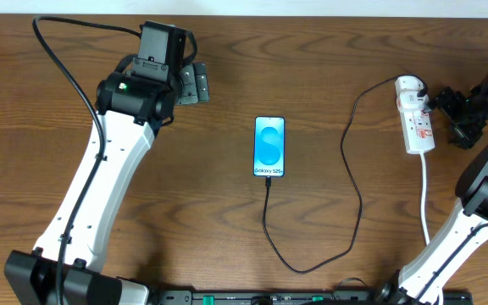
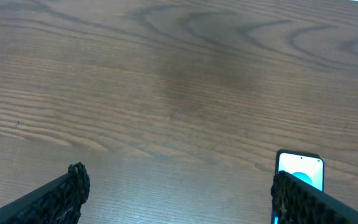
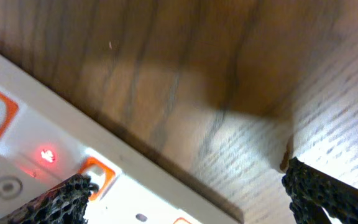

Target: Plug charger to phone and switch on socket

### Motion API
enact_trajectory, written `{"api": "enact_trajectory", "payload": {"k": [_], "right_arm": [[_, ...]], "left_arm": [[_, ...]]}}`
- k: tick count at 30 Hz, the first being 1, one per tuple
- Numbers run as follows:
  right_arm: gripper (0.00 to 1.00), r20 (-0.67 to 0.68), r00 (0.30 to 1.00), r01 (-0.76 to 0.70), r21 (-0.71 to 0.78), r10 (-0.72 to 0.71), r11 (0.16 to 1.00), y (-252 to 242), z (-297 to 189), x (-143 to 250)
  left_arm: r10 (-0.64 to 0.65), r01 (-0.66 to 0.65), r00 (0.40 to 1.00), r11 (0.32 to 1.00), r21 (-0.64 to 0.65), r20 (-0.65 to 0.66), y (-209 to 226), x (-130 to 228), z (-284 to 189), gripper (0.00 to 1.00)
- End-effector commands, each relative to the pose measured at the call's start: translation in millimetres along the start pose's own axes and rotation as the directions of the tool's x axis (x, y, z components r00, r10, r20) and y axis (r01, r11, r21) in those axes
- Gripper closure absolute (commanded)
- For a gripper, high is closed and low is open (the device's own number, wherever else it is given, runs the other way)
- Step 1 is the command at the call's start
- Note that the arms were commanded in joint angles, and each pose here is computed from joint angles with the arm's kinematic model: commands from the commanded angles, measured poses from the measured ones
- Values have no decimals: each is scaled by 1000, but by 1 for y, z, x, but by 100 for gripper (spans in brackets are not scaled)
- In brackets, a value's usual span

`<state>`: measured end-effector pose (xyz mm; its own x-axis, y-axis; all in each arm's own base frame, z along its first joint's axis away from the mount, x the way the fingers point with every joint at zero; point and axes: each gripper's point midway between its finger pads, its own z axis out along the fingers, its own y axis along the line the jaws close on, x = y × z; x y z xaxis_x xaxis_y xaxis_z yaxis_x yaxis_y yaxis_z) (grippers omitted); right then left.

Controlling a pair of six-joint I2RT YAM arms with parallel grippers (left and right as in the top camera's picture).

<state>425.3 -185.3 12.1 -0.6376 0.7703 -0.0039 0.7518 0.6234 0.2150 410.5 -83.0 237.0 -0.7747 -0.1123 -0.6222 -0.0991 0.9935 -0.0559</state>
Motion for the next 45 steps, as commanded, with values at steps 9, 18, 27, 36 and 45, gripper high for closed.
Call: {"api": "enact_trajectory", "payload": {"k": [9,18,27,36,45], "right_arm": [[1,21,1000,9,-17,-9,1000,-10,-58,15],[1,201,979,36,-81,-19,996,-8,-199,58],[1,405,873,337,-97,-272,937,21,-301,156],[1,553,743,517,-118,-377,848,23,-341,240],[1,621,697,538,-123,-358,834,5,-352,272]], "left_arm": [[-1,1,1000,1000,-17,6,4,-2,1,5],[-1,1,1000,1000,-17,6,4,-2,1,5],[-1,1,1000,1000,-17,6,4,-2,1,5],[-1,1,1000,1000,-17,6,4,-2,1,5],[-1,1,1000,1000,-17,6,4,-2,1,5]]}}
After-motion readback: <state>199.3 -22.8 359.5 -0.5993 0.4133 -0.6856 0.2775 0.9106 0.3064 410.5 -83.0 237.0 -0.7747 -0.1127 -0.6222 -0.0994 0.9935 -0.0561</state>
